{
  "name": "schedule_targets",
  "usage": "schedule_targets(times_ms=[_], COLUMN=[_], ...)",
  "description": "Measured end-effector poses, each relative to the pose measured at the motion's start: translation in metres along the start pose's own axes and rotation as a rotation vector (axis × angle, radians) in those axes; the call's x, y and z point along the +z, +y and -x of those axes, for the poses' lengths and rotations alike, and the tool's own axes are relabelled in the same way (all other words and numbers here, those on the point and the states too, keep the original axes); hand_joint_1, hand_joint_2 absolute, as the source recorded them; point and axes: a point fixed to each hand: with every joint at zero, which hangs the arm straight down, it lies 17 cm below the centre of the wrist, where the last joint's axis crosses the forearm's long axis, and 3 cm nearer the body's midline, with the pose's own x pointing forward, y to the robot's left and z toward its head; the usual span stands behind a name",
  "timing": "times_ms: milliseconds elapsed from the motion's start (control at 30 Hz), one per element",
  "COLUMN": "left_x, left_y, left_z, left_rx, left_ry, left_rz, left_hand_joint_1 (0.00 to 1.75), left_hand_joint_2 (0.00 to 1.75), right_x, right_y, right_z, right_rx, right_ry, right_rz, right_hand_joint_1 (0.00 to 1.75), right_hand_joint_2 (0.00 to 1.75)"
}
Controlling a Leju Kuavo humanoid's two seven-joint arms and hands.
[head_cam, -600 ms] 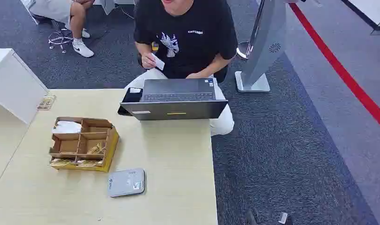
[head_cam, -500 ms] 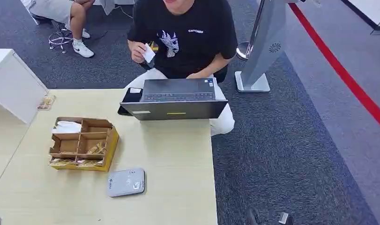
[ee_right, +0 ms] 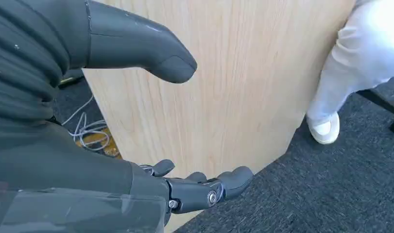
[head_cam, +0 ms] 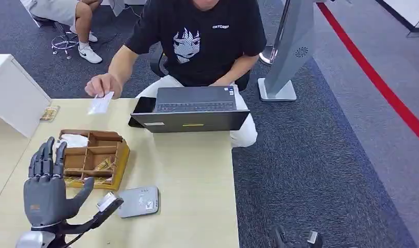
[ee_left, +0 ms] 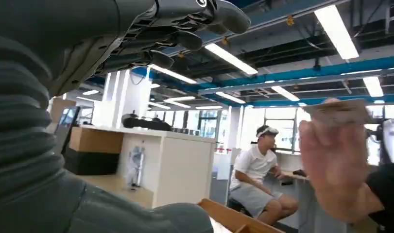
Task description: Pass the card to the sensor for recognition and then transmit it.
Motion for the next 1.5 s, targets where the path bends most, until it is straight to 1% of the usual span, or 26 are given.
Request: schedule_targets(times_ms=[133,200,433,833,867,1500], left_x=[-0.005,-0.008,-0.010,-0.009,-0.009,-0.010], left_y=[-0.012,-0.018,-0.030,-0.031,-0.031,-0.027], left_z=[-0.007,-0.010,-0.017,-0.016,-0.016,-0.018], left_rx=[-0.108,-0.128,-0.119,-0.108,-0.107,-0.058], left_ry=[-0.034,-0.055,-0.090,-0.091,-0.090,-0.092], left_rz=[0.033,0.046,0.070,0.069,0.068,0.050], left_hand_joint_1=[0.00,0.00,0.00,0.00,1.75,1.75], left_hand_joint_2=[1.75,1.75,1.75,1.75,1.75,1.75], right_x=[-0.001,-0.001,-0.002,-0.002,-0.002,-0.001], right_y=[0.002,0.003,0.004,0.004,0.004,0.003], right_z=[0.000,0.000,-0.001,-0.001,-0.001,-0.001], right_rx=[0.003,0.006,0.004,0.004,0.004,0.004], right_ry=[0.001,0.001,0.000,0.000,0.000,-0.002], right_rz=[-0.006,-0.008,-0.009,-0.009,-0.009,-0.009], right_hand_joint_1=[0.00,0.00,0.00,0.00,0.00,0.00], right_hand_joint_2=[1.75,1.75,1.75,1.75,1.75,1.75])
